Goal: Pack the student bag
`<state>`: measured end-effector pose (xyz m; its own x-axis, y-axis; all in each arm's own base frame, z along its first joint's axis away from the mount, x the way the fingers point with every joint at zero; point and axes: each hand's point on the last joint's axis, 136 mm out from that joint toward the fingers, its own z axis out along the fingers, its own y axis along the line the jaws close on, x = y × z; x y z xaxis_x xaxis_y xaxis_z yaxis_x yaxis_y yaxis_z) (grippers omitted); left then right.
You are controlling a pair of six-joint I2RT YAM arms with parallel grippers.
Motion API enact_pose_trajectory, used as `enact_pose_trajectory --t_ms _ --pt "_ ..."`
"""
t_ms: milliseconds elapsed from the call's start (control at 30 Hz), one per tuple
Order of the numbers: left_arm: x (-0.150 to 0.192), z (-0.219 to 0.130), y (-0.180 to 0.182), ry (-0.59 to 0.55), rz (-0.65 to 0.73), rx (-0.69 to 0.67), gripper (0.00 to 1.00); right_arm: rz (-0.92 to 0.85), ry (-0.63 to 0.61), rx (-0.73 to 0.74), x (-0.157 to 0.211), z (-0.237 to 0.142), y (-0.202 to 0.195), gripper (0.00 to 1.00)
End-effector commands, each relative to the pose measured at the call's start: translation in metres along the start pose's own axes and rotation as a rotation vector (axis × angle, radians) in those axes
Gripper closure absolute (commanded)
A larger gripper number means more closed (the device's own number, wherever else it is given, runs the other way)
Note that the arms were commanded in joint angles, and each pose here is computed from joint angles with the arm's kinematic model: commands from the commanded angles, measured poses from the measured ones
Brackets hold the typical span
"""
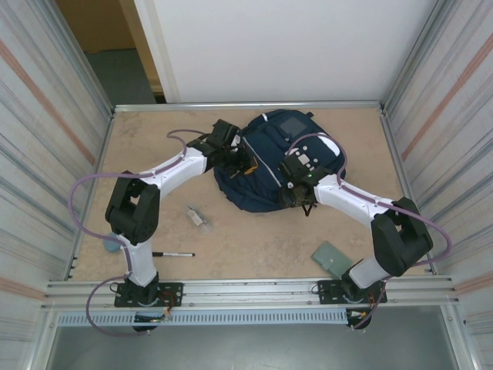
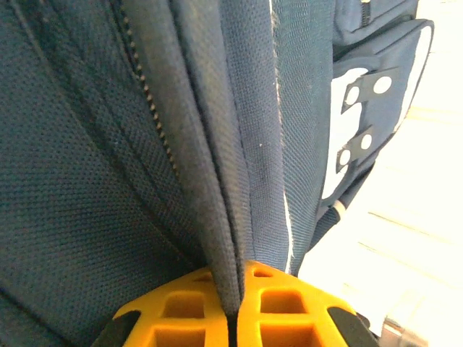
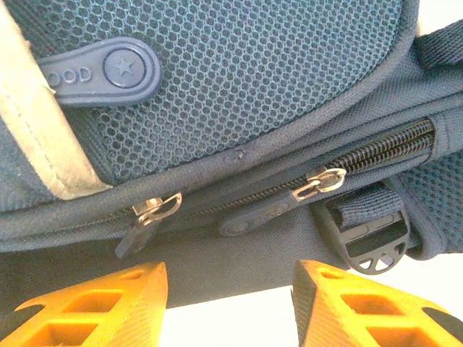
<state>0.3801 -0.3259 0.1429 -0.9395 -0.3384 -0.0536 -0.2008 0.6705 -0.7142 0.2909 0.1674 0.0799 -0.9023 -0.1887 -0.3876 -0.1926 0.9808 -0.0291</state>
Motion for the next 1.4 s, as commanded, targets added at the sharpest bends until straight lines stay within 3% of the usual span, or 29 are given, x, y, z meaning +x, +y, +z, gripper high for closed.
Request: enact_pose_trajectory --t_ms 0,300,567,933,1133,1233,1367 --pt "-0.013 -0.049 -0.076 -0.078 0.059 0.226 1.0 0.021 -0.028 0.036 -0.006 0.005 -0.004 0.51" --pt "-0.018 -0.056 -0.085 -0.096 0.048 0.247 1.0 0.062 -0.064 0.077 -0.01 0.015 -0.016 0.52" --pt "-0.017 -0.055 -0.077 -0.091 0.035 0.245 1.0 0.13 -0.056 0.073 -0.01 0.022 -0.041 0.67" --pt "-0.017 -0.06 -0.08 -0.086 0.055 0.25 1.0 0.093 -0.165 0.002 -0.032 0.023 -0.031 0.62" --pt "-0.017 -0.06 -0.078 -0.088 0.054 0.248 1.0 0.122 -0.194 -0.036 -0.042 0.005 -0.025 0.77" --pt "-0.017 -0.059 -0.074 -0.092 0.046 0.242 1.0 0.143 -0.194 0.009 -0.046 -0.011 -0.036 0.75" --pt "-0.017 -0.06 -0.077 -0.088 0.048 0.251 1.0 0.156 -0.226 0.111 -0.05 -0.025 -0.062 0.63"
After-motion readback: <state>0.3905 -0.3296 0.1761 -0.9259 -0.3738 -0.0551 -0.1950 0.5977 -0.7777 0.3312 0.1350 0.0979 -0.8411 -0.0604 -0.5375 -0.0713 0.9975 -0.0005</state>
